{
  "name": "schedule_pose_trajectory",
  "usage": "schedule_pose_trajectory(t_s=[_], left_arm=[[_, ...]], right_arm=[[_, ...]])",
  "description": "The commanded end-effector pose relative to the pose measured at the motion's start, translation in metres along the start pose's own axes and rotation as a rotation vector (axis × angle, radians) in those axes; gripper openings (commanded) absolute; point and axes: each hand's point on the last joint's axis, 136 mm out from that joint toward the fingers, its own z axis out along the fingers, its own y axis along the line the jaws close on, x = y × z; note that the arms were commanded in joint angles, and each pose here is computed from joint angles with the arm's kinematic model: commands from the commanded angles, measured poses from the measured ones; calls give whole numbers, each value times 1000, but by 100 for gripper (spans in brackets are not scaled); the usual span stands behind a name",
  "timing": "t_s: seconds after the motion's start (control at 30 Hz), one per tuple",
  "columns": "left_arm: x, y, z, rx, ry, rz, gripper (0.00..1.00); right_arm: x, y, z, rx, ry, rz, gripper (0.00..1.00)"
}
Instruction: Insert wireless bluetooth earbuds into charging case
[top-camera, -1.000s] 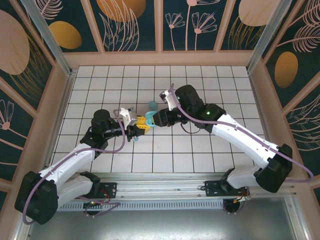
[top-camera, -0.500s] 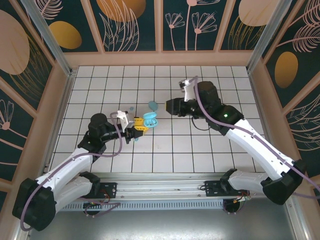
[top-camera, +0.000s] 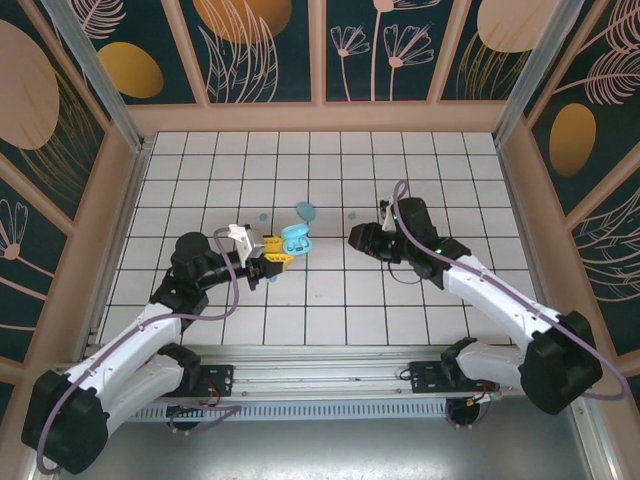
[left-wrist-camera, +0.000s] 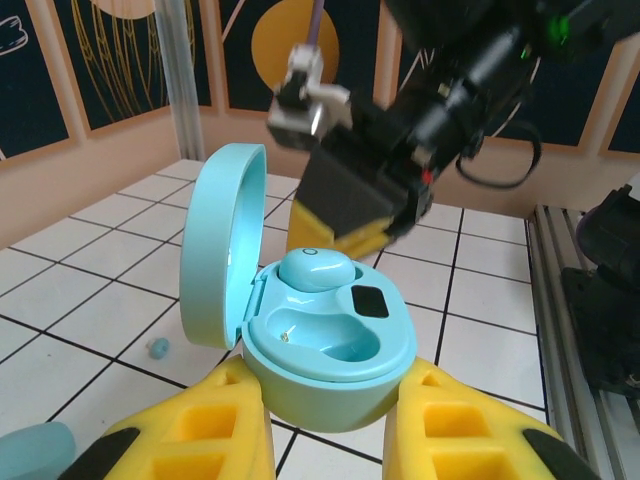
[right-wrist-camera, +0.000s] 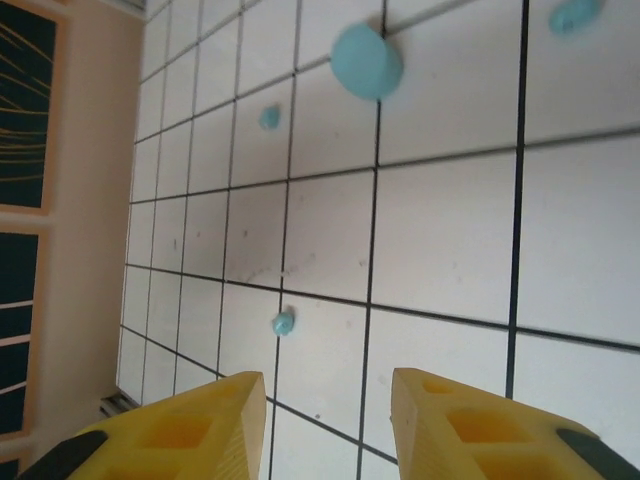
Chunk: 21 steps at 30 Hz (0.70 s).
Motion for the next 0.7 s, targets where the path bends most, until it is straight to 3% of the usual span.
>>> schedule_pose_trajectory(t_s=[0.0,0.43,0.67], left_arm=[[-10,-4,-4,-2,-21,-10,11],[-17,-8,-16,-47,-34,-24,11],[-21,-11,-23,-65,-38,-23,11]], right_arm=[[4,7,22,-113,26,86,38],[37,30,119,-139,242,125,29],[76,57,164,-126,386,23,29]])
